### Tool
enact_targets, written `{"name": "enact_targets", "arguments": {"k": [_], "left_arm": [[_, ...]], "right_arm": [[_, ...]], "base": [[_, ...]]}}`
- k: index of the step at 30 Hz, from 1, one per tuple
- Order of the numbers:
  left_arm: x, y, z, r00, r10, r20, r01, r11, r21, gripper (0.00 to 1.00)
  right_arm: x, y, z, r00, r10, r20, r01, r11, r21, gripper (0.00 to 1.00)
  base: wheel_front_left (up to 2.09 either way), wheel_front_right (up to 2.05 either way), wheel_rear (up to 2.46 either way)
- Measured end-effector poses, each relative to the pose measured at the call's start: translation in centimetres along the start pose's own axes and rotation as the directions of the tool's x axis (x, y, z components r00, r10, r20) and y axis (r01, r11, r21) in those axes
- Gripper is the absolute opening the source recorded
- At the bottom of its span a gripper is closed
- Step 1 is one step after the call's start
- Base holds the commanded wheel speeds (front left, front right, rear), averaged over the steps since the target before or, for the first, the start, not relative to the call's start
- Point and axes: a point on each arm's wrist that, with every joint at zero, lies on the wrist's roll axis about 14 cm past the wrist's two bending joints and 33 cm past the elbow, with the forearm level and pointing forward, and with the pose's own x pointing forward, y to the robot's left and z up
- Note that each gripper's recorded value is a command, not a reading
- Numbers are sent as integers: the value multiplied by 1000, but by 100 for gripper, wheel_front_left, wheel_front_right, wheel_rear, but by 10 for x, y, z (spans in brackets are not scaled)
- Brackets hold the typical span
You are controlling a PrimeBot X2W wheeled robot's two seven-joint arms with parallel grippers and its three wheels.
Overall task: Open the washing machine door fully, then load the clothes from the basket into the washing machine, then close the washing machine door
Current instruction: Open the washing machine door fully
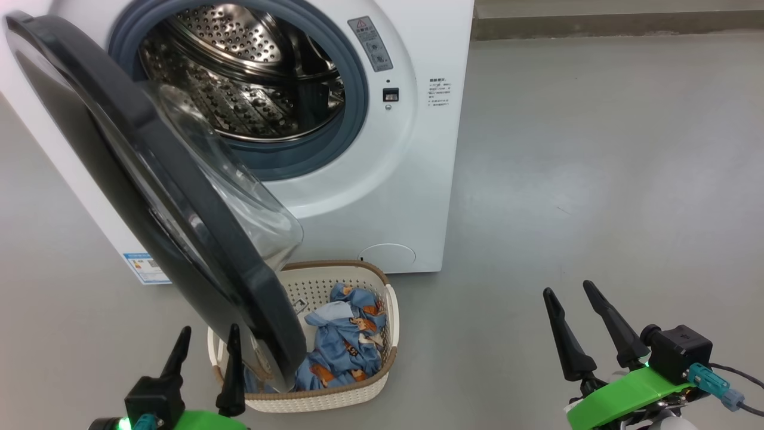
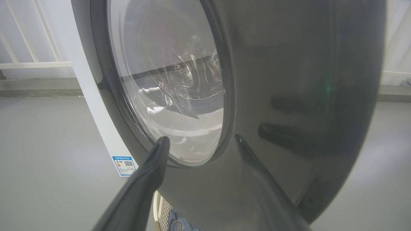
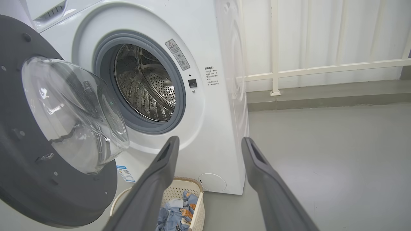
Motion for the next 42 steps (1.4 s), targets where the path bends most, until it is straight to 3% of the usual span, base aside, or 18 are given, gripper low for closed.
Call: {"name": "enact_targets", "arguments": {"k": [24,25,26,27,42], "left_arm": [[-1,-1,4,1000,-2,11,2,1000,0,100],[-1,-1,4,1000,-2,11,2,1000,0,77],[-2,-1,4,1000,-2,12,2,1000,0,20],[-2,-2,5,1000,-7,14,7,1000,-2,0],[1,22,60,981,48,186,-45,999,-19,0]], "right_arm": [[-2,2,1,1000,5,-1,-5,1000,-3,100],[-2,2,1,1000,5,0,-5,1000,-3,100],[-2,2,0,1000,5,-1,-5,1000,-3,100],[-2,2,0,1000,6,-1,-6,1000,-3,100],[0,4,-3,1000,8,-11,-8,1000,4,100]], "base": [[0,0,0],[0,0,0],[0,0,0],[0,0,0],[0,0,0]]}}
